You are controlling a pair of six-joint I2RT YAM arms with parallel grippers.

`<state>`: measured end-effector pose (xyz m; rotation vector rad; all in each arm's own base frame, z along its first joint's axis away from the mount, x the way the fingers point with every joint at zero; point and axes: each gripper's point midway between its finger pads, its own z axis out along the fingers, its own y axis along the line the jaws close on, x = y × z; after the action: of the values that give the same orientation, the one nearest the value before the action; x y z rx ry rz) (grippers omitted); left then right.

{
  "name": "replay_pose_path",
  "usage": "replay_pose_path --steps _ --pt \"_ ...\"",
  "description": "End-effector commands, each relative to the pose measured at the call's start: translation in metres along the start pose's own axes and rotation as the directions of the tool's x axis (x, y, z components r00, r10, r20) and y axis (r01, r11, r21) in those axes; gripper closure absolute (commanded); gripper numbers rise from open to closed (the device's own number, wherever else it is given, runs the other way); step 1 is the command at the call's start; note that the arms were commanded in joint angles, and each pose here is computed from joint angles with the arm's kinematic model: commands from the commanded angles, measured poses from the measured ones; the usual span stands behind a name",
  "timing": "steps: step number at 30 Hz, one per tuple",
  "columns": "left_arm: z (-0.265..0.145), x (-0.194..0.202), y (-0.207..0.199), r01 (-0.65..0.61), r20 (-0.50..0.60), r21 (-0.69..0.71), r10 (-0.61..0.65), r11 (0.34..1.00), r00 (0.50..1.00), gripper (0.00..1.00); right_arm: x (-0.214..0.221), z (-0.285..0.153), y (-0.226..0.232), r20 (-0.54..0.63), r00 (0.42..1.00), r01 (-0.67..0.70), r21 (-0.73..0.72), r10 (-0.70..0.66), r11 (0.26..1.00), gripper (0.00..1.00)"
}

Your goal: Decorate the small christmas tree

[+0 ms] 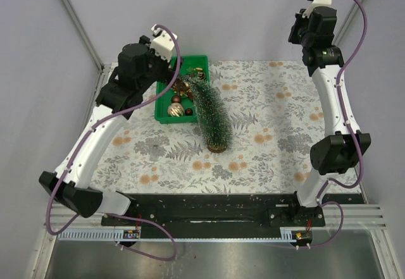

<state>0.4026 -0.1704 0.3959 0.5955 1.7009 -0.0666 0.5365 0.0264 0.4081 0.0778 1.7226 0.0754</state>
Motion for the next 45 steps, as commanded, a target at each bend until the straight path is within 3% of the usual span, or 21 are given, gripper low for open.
replay_pose_path --steps 1,2,10,19,25,30,36,42,45 --pt "-0.043 -0.014 0.032 -0.005 0.078 -0.129 0.016 0.992 0.997 0.06 -0.021 0.007 0.003 0.067 0.997 -0.028 -0.016 0.029 0.999 1.0" --pt "-0.051 -0.014 0.037 0.001 0.078 -0.144 0.011 0.99 0.997 0.01 -0.024 0.007 0.002 0.076 0.997 -0.033 -0.016 0.034 0.999 1.0" --pt "-0.092 -0.014 0.087 0.016 0.074 -0.336 0.01 0.942 0.997 0.01 -0.062 -0.053 0.027 0.128 0.985 -0.093 -0.145 0.112 0.985 1.0" --pt "-0.112 -0.016 0.076 0.051 0.101 -0.283 -0.023 0.958 0.995 0.01 -0.036 -0.144 0.002 0.116 0.985 -0.124 -0.034 0.127 0.992 1.0" --pt "-0.144 -0.023 0.063 0.04 0.143 -0.215 -0.009 0.976 0.99 0.01 -0.029 -0.213 0.004 0.094 0.981 -0.166 -0.056 0.171 0.985 1.0" --pt "-0.176 -0.04 0.018 -0.059 0.211 -0.006 0.059 0.998 0.976 0.01 -0.021 -0.274 0.024 0.074 0.981 -0.165 -0.189 0.182 0.968 1.0" --pt "-0.176 -0.029 -0.063 -0.137 0.162 0.277 0.094 0.951 0.982 0.01 0.004 -0.318 0.043 0.004 0.984 -0.171 -0.309 0.181 0.936 1.0" --pt "-0.145 -0.028 -0.128 -0.145 0.115 0.372 0.11 0.917 0.987 0.01 0.03 -0.353 0.044 -0.025 0.991 -0.135 -0.337 0.134 0.932 1.0" --pt "-0.135 -0.045 -0.156 -0.197 0.174 0.388 0.139 0.9 0.975 0.01 0.034 -0.367 0.039 0.005 0.993 -0.107 -0.325 0.115 0.94 1.0"
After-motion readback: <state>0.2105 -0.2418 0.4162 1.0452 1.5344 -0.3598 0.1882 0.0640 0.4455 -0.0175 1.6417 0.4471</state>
